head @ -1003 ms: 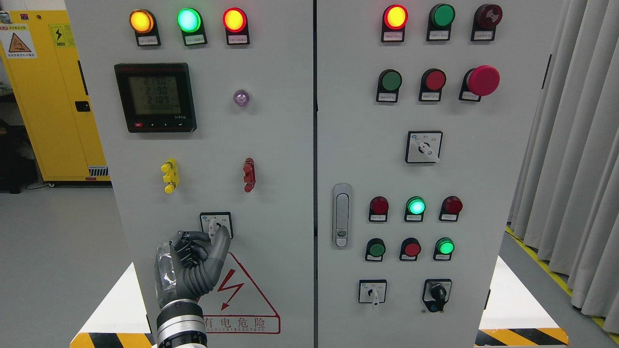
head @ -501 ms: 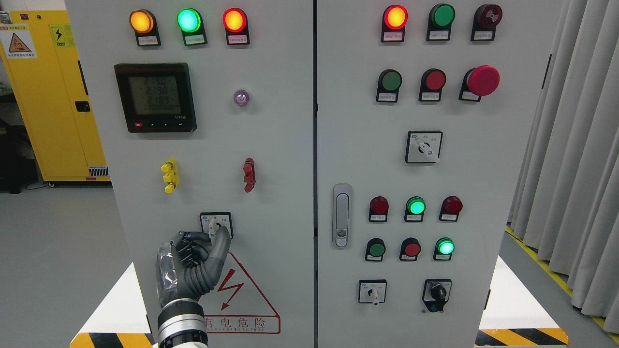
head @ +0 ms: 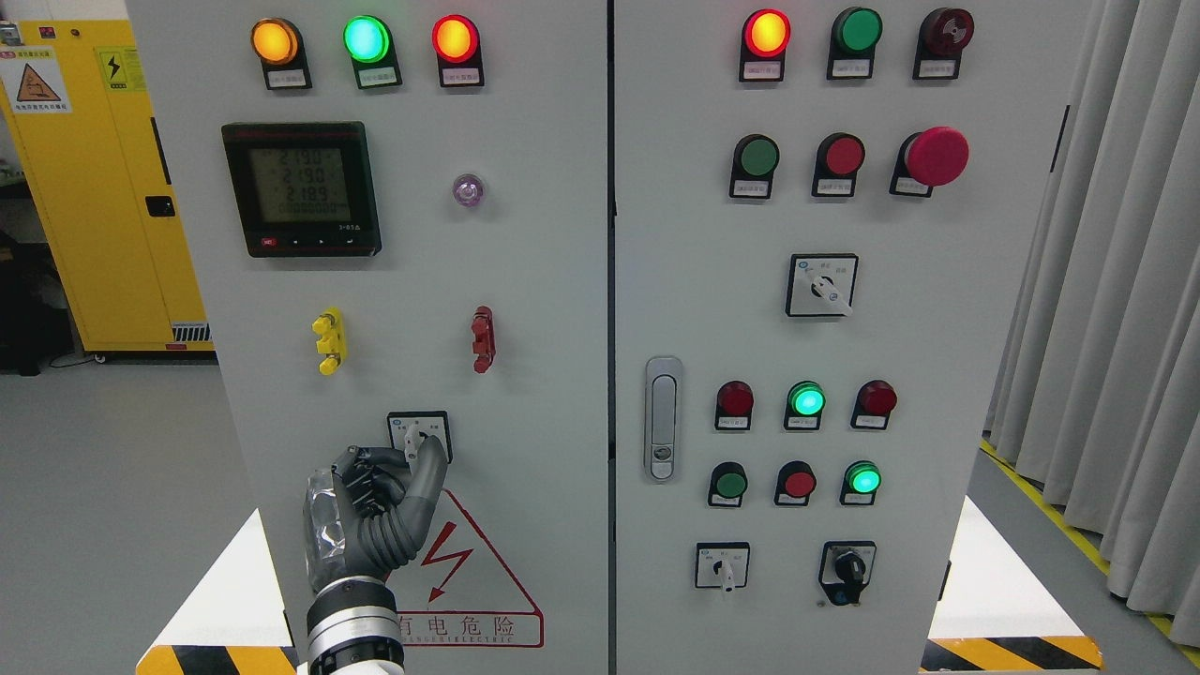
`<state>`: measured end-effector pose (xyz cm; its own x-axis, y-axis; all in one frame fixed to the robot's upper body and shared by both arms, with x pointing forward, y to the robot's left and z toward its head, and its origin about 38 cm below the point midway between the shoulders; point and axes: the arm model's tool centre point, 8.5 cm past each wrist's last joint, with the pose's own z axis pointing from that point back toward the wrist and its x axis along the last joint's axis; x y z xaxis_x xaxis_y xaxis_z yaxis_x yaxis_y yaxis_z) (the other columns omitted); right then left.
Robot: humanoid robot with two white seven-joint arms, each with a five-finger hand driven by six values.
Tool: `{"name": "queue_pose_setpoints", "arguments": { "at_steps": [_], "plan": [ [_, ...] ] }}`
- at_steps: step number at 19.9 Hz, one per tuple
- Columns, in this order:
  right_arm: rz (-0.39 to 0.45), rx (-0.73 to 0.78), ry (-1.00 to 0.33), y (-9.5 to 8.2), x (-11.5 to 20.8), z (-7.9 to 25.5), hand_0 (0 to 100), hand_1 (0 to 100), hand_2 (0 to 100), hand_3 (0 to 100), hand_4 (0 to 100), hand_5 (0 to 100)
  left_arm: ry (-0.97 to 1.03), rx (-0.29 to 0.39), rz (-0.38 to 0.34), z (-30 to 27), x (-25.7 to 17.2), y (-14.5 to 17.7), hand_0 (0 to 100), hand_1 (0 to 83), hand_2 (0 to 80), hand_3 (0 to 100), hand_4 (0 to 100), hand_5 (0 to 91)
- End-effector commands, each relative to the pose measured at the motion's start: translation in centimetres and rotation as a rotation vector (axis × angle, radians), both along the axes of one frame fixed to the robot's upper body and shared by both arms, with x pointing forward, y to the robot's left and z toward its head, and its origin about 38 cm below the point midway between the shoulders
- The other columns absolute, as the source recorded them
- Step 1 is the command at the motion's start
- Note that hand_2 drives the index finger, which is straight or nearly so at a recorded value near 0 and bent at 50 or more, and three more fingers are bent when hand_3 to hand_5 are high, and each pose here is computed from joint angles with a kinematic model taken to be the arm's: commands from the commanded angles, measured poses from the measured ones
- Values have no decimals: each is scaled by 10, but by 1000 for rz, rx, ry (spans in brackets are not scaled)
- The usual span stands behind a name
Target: Turn on light switch 1
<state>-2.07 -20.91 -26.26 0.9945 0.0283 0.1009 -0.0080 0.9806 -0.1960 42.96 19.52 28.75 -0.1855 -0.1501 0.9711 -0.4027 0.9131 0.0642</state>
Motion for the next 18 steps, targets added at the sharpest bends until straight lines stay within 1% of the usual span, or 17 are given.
{"name": "queue_pose_setpoints", "arguments": {
  "at_steps": [1,3,5,8,18],
  "plan": [
    [-29,1,2,0,-1,0,0,500,40,0,0,0,1,1,-1,0,1,0,258,657,623,946,981,905],
    [-29,1,2,0,-1,0,0,500,40,0,0,0,1,1,-1,0,1,0,266,653,624,946,981,905],
    [-29,0,2,0,-1,0,0,500,40,0,0,0,1,1,-1,0,1,0,306,651,624,947,982,905],
    [-29,0,2,0,-1,0,0,500,40,0,0,0,1,0,-2,0,1,-1,336,648,625,947,981,905],
    [-29,1,2,0,-1,0,0,500,40,0,0,0,10,1,-4,-3,2,-1,389,620,626,948,980,906]
  ]
}}
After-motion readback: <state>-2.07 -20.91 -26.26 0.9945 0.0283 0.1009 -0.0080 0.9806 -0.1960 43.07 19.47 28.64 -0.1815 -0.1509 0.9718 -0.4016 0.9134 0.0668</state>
